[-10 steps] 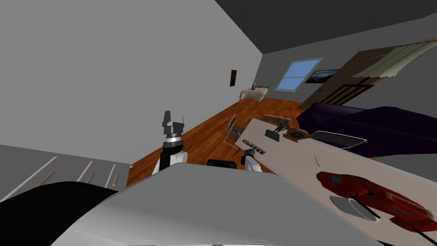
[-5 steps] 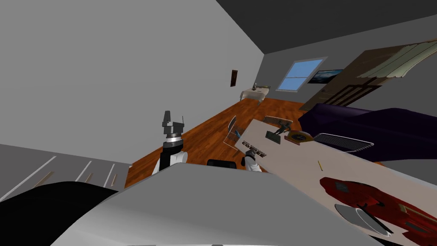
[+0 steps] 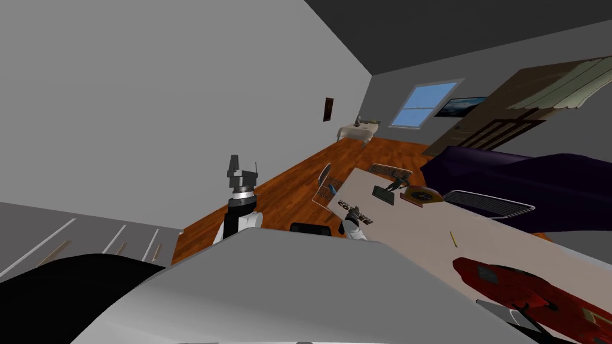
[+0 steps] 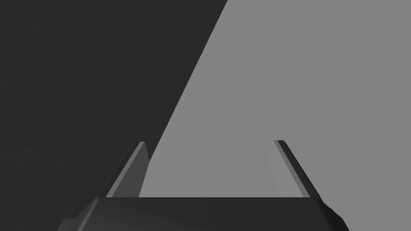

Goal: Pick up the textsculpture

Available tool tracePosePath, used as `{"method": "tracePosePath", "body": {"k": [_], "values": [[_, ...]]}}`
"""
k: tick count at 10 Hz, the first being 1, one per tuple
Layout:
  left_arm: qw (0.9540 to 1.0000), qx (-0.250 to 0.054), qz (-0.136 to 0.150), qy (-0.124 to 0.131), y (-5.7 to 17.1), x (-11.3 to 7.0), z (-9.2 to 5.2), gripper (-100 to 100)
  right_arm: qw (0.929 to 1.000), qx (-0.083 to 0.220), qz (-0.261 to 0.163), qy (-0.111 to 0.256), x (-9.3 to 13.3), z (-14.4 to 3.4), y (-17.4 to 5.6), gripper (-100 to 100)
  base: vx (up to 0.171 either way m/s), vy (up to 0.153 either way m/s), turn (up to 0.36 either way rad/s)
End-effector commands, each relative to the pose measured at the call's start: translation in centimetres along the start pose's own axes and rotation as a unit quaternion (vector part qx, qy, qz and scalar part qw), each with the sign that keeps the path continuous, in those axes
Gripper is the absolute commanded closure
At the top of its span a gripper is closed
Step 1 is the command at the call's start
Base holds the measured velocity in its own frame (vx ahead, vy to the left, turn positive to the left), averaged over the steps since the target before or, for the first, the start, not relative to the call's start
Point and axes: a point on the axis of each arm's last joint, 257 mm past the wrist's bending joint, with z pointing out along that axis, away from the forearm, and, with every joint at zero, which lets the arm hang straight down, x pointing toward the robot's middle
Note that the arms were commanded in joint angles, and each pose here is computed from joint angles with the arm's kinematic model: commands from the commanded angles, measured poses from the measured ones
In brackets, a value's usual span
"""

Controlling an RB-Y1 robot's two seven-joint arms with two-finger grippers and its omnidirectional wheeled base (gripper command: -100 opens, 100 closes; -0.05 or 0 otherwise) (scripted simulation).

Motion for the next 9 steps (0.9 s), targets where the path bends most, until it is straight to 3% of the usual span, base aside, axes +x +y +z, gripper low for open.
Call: {"method": "tracePosePath", "body": {"k": [1, 2, 3, 4, 7, 9], "values": [[1.0000, 0.000, 0.000, 0.000, 0.0, 0.0, 0.0, 0, 0.9994, 0.007, -0.034, 0.003, 0.3, 0.1, -0.2, -100, 0.057, -0.048, 0.021], [1.0000, 0.000, 0.000, 0.000, 0.0, 0.0, 0.0, 0, 0.9998, 0.004, -0.020, 0.001, 0.1, 0.1, -0.1, -100, 0.023, -0.023, 0.007], [1.0000, 0.000, 0.000, 0.000, 0.0, 0.0, 0.0, 0, 0.9997, 0.005, -0.023, 0.002, 0.2, 0.1, -0.2, 0, 0.005, -0.005, 0.000], [1.0000, 0.000, 0.000, 0.000, 0.0, 0.0, 0.0, 0, 0.9997, 0.005, -0.014, 0.016, 1.3, 0.4, -0.2, -100, -0.024, -0.020, 0.210], [1.0000, 0.000, 0.000, 0.000, 0.0, 0.0, 0.0, 0, 0.9981, 0.007, 0.011, 0.060, 4.5, 1.1, -0.4, -100, -0.068, -0.050, 0.370], [1.0000, 0.000, 0.000, 0.000, 0.0, 0.0, 0.0, 0, 0.9970, 0.008, 0.019, 0.074, 5.5, 1.2, -0.5, -100, -0.044, -0.036, 0.133]]}}
